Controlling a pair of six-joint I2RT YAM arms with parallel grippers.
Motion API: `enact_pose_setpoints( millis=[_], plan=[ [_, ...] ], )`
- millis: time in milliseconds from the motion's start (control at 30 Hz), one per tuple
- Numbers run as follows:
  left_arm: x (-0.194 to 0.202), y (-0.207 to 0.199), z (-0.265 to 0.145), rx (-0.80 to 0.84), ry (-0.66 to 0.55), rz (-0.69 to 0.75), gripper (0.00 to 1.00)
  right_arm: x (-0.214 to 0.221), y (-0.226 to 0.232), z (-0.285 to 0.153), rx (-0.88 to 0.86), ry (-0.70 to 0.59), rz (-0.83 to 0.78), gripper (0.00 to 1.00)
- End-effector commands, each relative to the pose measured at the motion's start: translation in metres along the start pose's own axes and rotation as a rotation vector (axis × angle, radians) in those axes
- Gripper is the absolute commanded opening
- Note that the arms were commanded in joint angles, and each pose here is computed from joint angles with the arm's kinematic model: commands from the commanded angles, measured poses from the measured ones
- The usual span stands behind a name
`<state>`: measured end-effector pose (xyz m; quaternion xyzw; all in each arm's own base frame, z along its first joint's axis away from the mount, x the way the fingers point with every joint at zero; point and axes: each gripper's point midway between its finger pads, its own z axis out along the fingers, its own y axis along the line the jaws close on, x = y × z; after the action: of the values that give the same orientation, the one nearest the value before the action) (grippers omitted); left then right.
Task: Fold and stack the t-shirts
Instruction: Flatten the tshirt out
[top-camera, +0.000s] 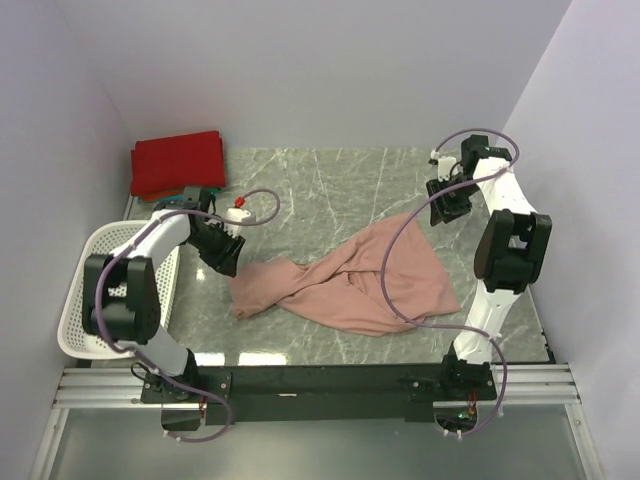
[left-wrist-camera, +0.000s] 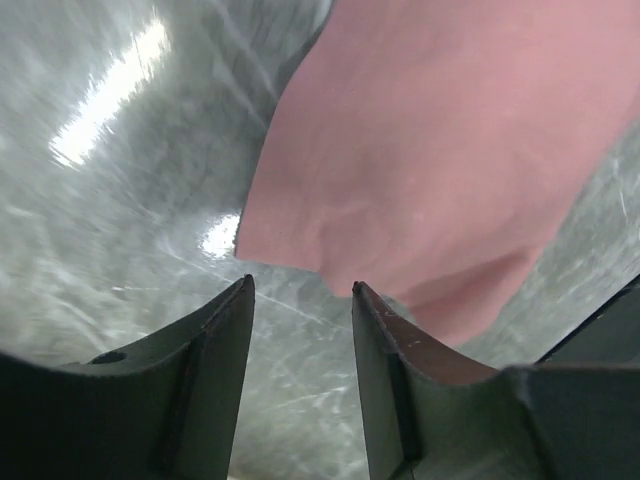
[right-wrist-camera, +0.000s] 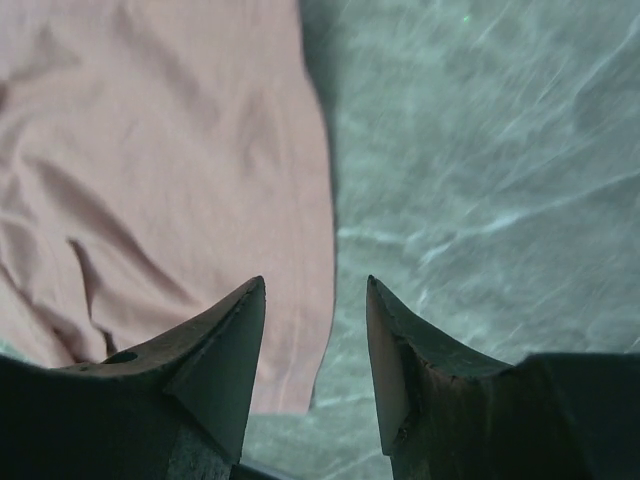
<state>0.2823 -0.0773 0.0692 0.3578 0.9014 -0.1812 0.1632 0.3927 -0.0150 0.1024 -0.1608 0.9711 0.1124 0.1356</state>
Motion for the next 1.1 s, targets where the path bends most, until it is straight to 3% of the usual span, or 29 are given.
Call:
enact_pose_setpoints(
  millis=[0,233,500,900,1067],
  plan=[
    [-0.002,0.007,0.005,-0.048,0.016,-0.165,0.49,-0.025,-0.009,0.002,0.021,-0.064,0.029,0.52],
    [0.013,0.021,0.024,-0.158,0.083,-0.210,0.55,-0.051,-0.001,0.022,0.047,-0.117,-0.025,0.59],
    [0.029,0.017,0.053,-0.223,0.187,-0.183,0.47,-0.082,0.005,0.051,0.066,-0.161,-0.030,0.64],
    [0.033,0.014,0.064,-0.217,0.223,-0.203,0.13,-0.097,0.011,0.092,0.085,-0.149,-0.037,0.64],
    [0.029,0.015,0.066,-0.212,0.224,-0.220,0.03,-0.093,0.017,0.104,0.058,-0.124,-0.029,0.55]
  ],
)
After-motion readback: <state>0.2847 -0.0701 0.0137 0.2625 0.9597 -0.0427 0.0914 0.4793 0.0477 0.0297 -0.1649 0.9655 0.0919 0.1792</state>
